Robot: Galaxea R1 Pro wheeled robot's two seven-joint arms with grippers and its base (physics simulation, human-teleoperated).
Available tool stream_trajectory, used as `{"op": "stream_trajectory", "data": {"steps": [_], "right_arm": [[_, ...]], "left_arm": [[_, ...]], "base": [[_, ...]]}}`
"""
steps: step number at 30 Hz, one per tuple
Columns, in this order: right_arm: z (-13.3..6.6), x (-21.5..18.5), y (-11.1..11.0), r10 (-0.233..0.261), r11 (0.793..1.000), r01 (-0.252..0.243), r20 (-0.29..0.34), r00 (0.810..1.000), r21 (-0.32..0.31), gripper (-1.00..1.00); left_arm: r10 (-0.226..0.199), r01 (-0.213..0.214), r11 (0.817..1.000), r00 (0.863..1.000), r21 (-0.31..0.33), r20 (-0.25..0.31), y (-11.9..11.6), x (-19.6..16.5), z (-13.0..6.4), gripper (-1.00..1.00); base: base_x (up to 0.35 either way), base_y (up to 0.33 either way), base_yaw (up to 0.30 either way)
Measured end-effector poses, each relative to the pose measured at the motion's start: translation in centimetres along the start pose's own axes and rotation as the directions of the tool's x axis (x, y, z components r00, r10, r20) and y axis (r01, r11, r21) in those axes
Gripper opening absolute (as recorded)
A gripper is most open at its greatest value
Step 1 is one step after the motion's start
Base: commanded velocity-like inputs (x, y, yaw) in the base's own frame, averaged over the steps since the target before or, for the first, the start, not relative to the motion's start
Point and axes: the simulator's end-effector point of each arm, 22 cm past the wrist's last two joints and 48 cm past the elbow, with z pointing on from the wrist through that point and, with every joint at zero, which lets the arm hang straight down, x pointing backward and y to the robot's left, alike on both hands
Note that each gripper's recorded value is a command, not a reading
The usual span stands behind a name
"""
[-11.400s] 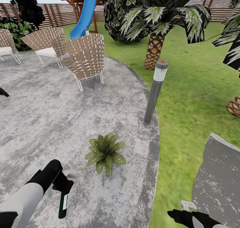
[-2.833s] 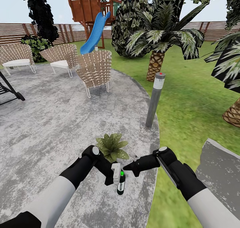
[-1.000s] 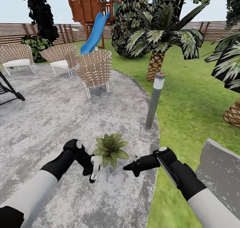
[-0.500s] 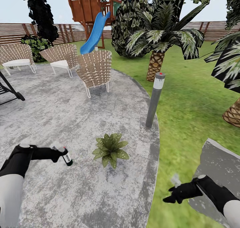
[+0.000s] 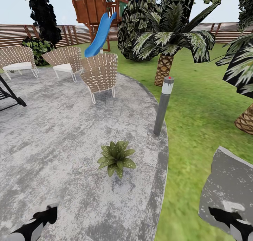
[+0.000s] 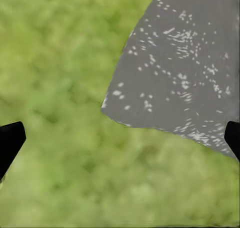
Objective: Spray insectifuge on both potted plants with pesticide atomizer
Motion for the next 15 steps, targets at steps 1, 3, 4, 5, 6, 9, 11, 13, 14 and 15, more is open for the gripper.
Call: {"op": "stream_trajectory", "data": {"steps": [1, 3, 4, 5, 6, 9, 11, 13, 14, 15], "right_arm": [[0.1, 0.5, 0.9, 0.036, 0.999, -0.036, -0.004, 0.999, 0.035, 1.0], [0.0, 1.4, 4.3, 0.069, 0.997, -0.069, -0.015, 0.997, 0.033, 1.0], [0.0, 1.7, 5.4, 0.058, 0.998, -0.057, -0.02, 0.998, 0.021, 1.0], [0.0, 1.8, 6.1, 0.021, 1.0, -0.021, -0.022, 1.0, 0.009, 1.0], [0.0, 1.8, 6.5, -0.028, 1.0, 0.028, -0.022, 0.999, -0.003, 1.0], [-0.1, 2.1, 7.9, -0.329, 0.943, 0.328, -0.01, 0.944, -0.064, 1.0], [-0.2, 2.8, 8.5, -0.508, 0.857, 0.506, 0.002, 0.861, -0.101, 1.0], [-0.4, 3.7, 8.4, -0.558, 0.824, 0.555, -0.001, 0.83, -0.114, 1.0], [-0.4, 4.1, 8.3, -0.561, 0.823, 0.557, -0.009, 0.828, -0.113, 1.0], [-0.4, 4.4, 8.1, -0.528, 0.845, 0.524, -0.02, 0.849, -0.105, 1.0]], "left_arm": [[-0.033, 0.033, 0.999, 0.999, -0.015, -0.005, 0.3, 0.9, -0.1, -1.0], [-0.058, 0.057, 0.998, 0.998, -0.024, -0.037, 0.4, 3.5, -0.6, -1.0], [-0.056, 0.054, 0.998, 0.997, -0.025, -0.06, 0.5, 5.2, -0.9, -1.0], [-0.053, 0.051, 0.998, 0.996, -0.026, -0.072, 0.5, 6.1, -1.1, -1.0], [-0.052, 0.05, 0.998, 0.996, -0.027, -0.077, 0.6, 6.5, -1.2, -1.0], [-0.049, 0.047, 0.999, 0.996, -0.027, -0.08, 0.6, 6.9, -1.3, -1.0], [-0.045, 0.043, 0.999, 0.996, -0.025, -0.078, 0.6, 6.9, -1.3, -1.0], [-0.043, 0.042, 0.999, 0.996, -0.025, -0.078, 0.6, 7.0, -1.3, -1.0], [-0.043, 0.041, 0.999, 0.996, -0.024, -0.079, 0.6, 7.0, -1.3, -1.0], [-0.043, 0.041, 0.999, 0.996, -0.024, -0.079, 0.6, 7.1, -1.3, -1.0]], "base": [[0.0, 0.0, 0.0], [0.0, 0.0, 0.0], [0.0, 0.0, 0.0], [0.0, 0.0, 0.0], [0.0, 0.0, 0.0], [0.0, 0.0, 0.0], [0.0, 0.0, 0.0], [0.0, 0.0, 0.0], [0.0, 0.0, 0.0], [0.0, 0.0, 0.0]]}}
